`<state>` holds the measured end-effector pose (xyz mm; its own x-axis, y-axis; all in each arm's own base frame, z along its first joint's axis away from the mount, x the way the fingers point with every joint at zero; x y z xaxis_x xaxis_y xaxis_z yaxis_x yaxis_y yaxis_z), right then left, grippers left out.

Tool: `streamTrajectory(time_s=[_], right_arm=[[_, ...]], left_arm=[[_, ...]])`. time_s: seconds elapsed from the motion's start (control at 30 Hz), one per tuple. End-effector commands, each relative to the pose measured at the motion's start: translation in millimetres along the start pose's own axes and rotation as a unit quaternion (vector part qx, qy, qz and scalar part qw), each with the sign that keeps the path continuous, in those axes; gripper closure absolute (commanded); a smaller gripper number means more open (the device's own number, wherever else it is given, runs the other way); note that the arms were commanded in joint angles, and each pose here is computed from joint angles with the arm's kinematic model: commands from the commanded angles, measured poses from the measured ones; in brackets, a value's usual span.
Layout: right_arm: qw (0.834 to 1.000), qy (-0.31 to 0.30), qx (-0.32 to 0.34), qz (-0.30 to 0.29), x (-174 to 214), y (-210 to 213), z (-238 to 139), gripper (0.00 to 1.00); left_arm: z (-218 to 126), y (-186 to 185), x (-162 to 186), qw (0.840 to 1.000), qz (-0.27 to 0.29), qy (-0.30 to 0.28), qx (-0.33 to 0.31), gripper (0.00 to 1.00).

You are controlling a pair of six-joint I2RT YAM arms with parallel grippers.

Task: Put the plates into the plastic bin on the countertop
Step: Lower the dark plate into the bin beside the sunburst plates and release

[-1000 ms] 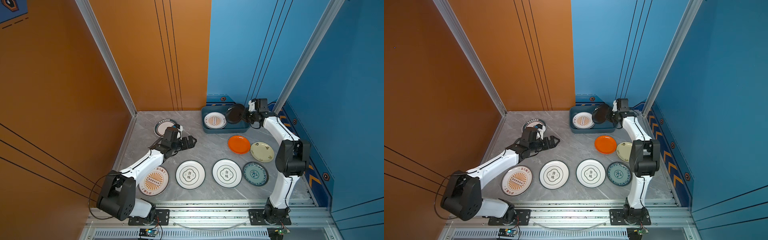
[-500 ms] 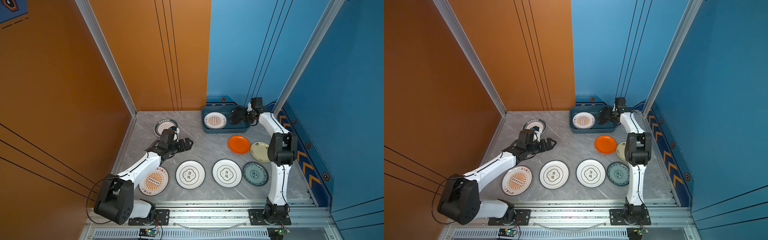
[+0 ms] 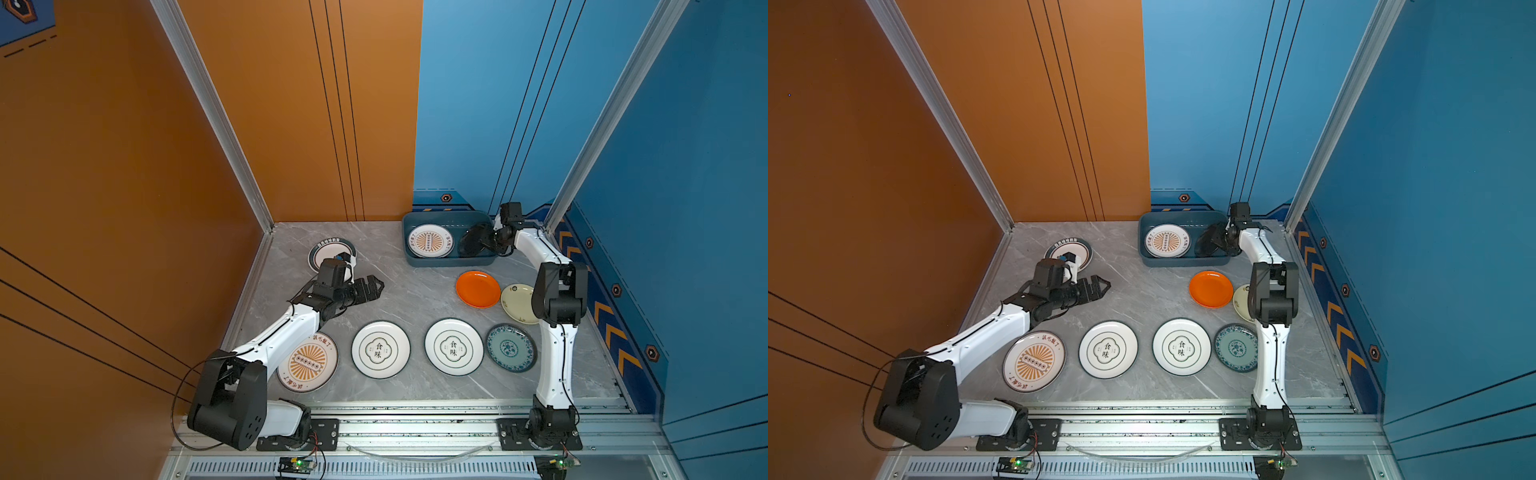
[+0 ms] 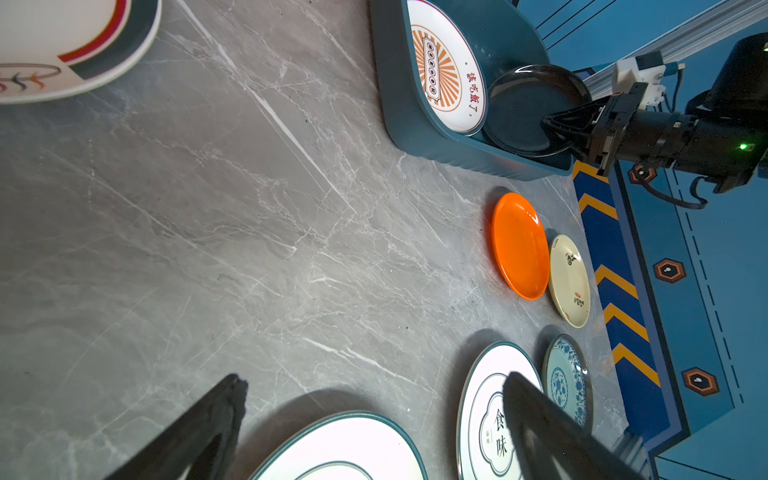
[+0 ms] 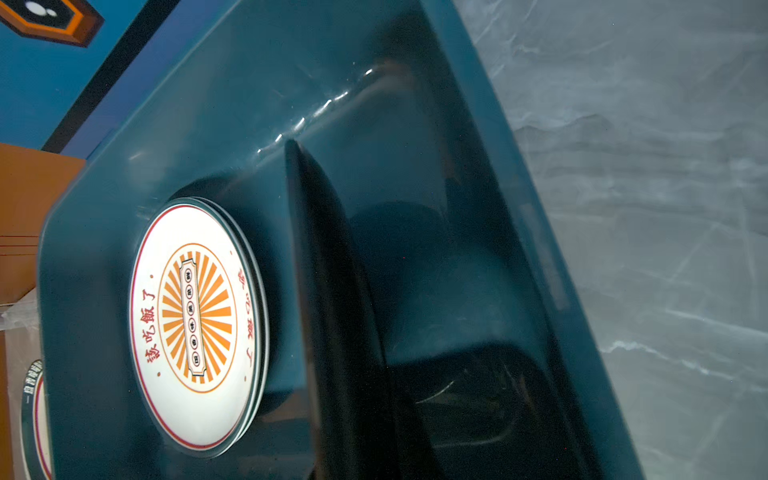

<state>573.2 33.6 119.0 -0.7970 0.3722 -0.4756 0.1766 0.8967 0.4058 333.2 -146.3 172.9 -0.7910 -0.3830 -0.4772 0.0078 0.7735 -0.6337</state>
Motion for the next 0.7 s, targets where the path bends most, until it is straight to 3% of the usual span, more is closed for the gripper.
streamTrajectory(time_s=[0.0,0.43,0.67], right_arm=[[1.000,0.008,-0.002,0.011,0,-5,5,0.99],[1.000,0.019,0.005,0.016,8,-14,4,0.67],[1.000,0.022,0.011,0.012,8,-14,-2,0.60]], left_arm=[[1,2,3,1.000,0.005,0.011,0.005,0.02],[5,2,3,1.000,0.001,0.019,0.006,0.02],[7,1,5,1.000,-0.001,0.022,0.006,0.02]])
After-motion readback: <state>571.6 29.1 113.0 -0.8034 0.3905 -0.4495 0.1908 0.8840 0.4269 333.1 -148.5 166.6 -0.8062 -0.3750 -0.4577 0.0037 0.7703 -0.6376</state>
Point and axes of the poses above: each gripper's point midway between its finger pads, its own z axis out along the fingers, its own y axis along the line the jaws close on, x = y × z, the point moved 4 cm from there along -z, back along the fingers, and after that the axes turned 6 degrees about -z, right-handed, at the moved point
